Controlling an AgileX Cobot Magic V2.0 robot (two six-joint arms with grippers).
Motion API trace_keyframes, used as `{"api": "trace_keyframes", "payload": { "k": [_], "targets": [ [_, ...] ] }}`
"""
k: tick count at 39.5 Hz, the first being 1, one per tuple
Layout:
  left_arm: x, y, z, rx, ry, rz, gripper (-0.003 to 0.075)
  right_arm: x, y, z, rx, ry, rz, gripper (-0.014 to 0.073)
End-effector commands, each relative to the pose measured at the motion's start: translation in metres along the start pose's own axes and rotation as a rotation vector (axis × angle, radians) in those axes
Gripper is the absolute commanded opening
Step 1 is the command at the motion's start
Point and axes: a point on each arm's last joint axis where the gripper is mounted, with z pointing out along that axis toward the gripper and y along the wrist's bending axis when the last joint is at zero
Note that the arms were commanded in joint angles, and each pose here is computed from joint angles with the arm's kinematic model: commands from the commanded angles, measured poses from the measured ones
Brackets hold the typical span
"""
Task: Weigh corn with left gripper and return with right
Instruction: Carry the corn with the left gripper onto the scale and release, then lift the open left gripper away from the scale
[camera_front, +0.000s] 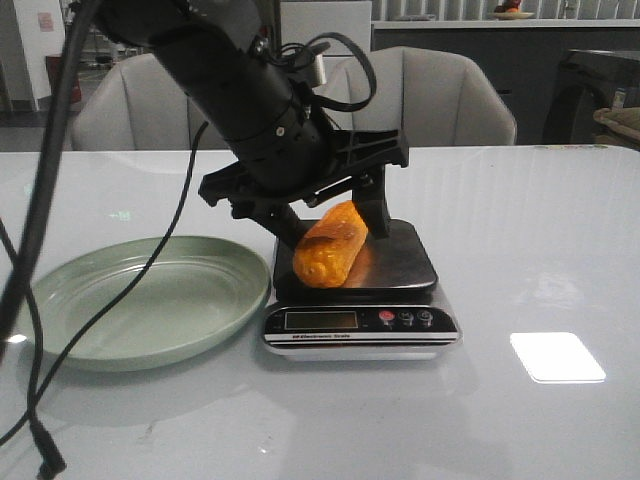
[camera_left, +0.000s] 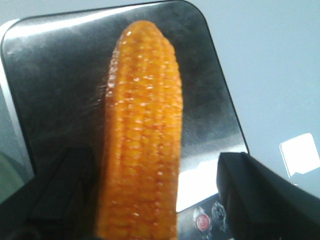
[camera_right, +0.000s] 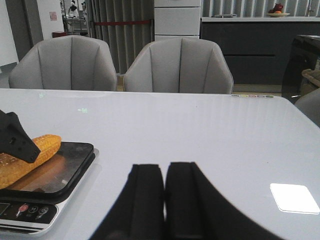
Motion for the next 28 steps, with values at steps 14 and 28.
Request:
{"api": "trace_keyframes", "payload": {
  "k": [14, 28],
  "targets": [
    [-0.016, -0.01, -0.139, 0.072, -0.314, 0.076, 0.044, -0.005, 0.0, -0.002, 0.001, -0.088, -0.02, 0.0173],
    [0.05, 0.015, -0.229, 0.06, -0.446, 0.148, 0.0439, -0.005, 0.0, -0.002, 0.001, -0.088, -0.02, 0.0173]
  ]
}}
